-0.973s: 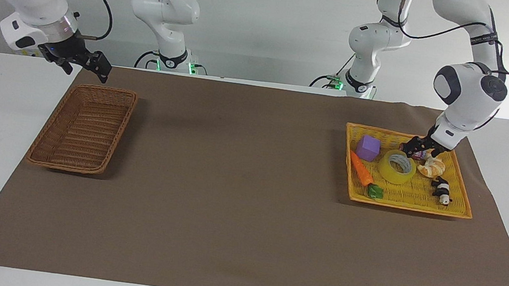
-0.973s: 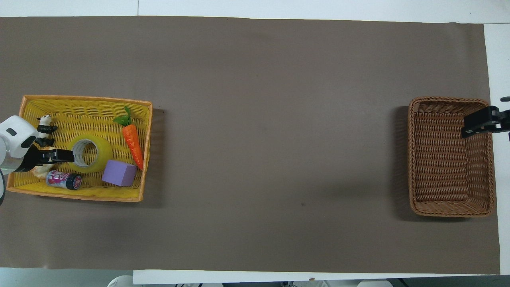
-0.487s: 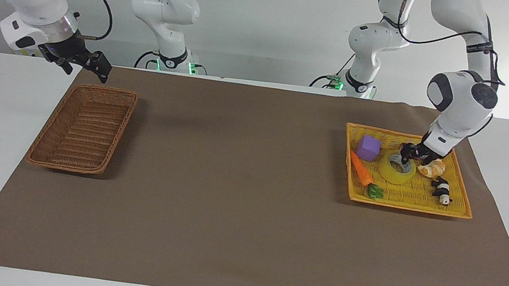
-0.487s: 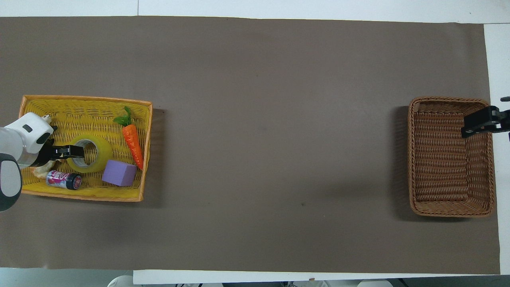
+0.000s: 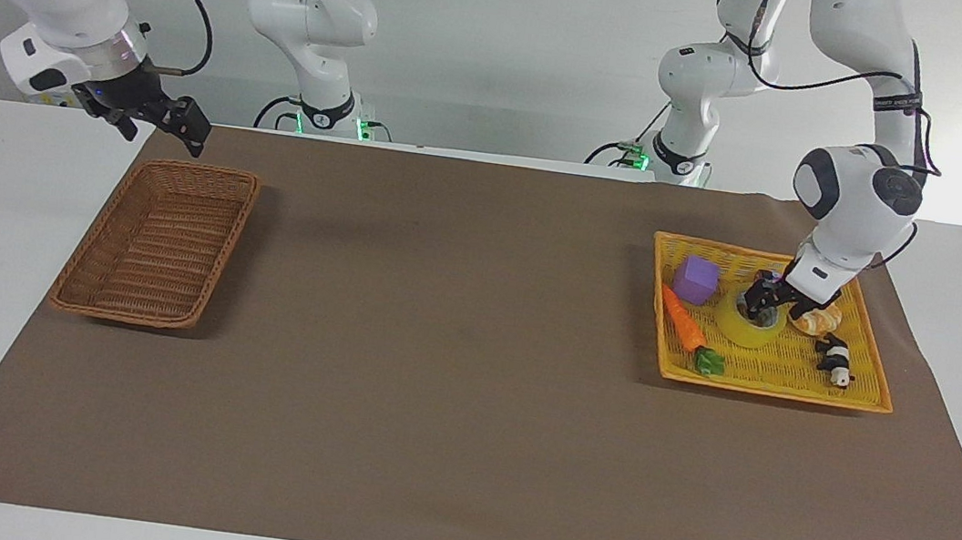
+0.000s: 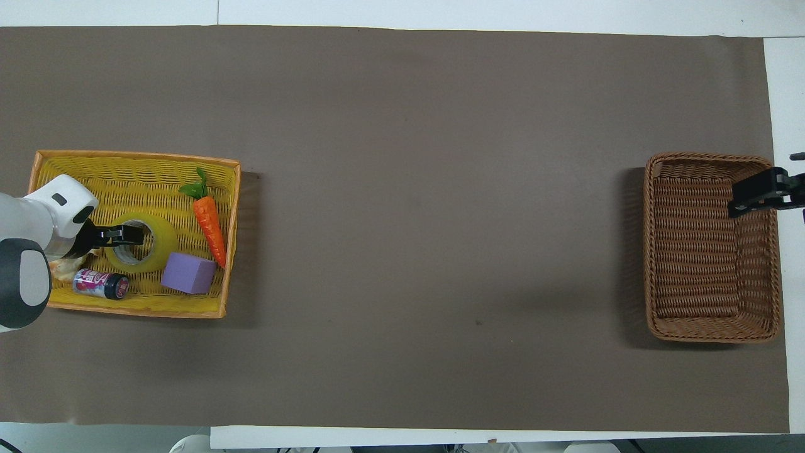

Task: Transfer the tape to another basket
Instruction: 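Grasp the rim of the yellow tape roll with the left gripper, then lift the tape roll out of the yellow basket with the left gripper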

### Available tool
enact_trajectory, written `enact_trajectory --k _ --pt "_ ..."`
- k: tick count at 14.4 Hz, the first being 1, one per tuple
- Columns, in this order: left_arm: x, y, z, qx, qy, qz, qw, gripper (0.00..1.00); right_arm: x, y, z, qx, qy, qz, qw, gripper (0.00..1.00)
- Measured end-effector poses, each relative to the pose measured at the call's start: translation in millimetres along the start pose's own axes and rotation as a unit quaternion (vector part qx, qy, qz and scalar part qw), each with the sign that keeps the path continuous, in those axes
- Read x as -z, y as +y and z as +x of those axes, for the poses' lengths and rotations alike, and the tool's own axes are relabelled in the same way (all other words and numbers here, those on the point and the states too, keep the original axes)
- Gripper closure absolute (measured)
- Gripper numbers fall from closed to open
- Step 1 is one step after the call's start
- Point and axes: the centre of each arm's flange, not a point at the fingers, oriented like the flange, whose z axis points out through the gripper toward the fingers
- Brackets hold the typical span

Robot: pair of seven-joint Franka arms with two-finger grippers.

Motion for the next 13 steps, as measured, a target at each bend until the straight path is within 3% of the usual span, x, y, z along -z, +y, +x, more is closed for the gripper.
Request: enact_trajectory --k 3,5,6,7,9,10,13 --pt "-4.5 0.7 -1.1 -0.001 -0.005 -0.001 1.000 0.21 0.0 0.0 0.0 0.000 0.000 0.000 1.000 0.00" --pt "-12.1 1.0 -1.9 -0.001 -0.013 -0.002 1.000 0.34 0.0 0.0 0.0 0.000 0.000 0.000 1.000 0.00" --pt "-16.3 1.0 -2.3 -0.001 -0.017 -0.002 1.000 0.35 0.0 0.0 0.0 0.000 0.000 0.000 1.000 0.00" --pt "-20.7 1.1 -2.7 -0.001 -0.022 -0.003 1.000 0.43 0.0 0.0 0.0 0.000 0.000 0.000 1.000 0.00" --pt "-24.8 -2.2 -3.1 0.003 -0.027 -0.004 1.000 0.70 0.0 0.0 0.0 0.000 0.000 0.000 1.000 0.00" --pt "-23.2 -3.5 -2.0 0.004 -0.028 -0.004 1.000 0.78 0.0 0.0 0.0 0.000 0.000 0.000 1.000 0.00" --pt "-4.2 -4.4 10.4 0.004 -0.051 -0.006 0.999 0.78 0.0 0.0 0.0 0.000 0.000 0.000 1.000 0.00"
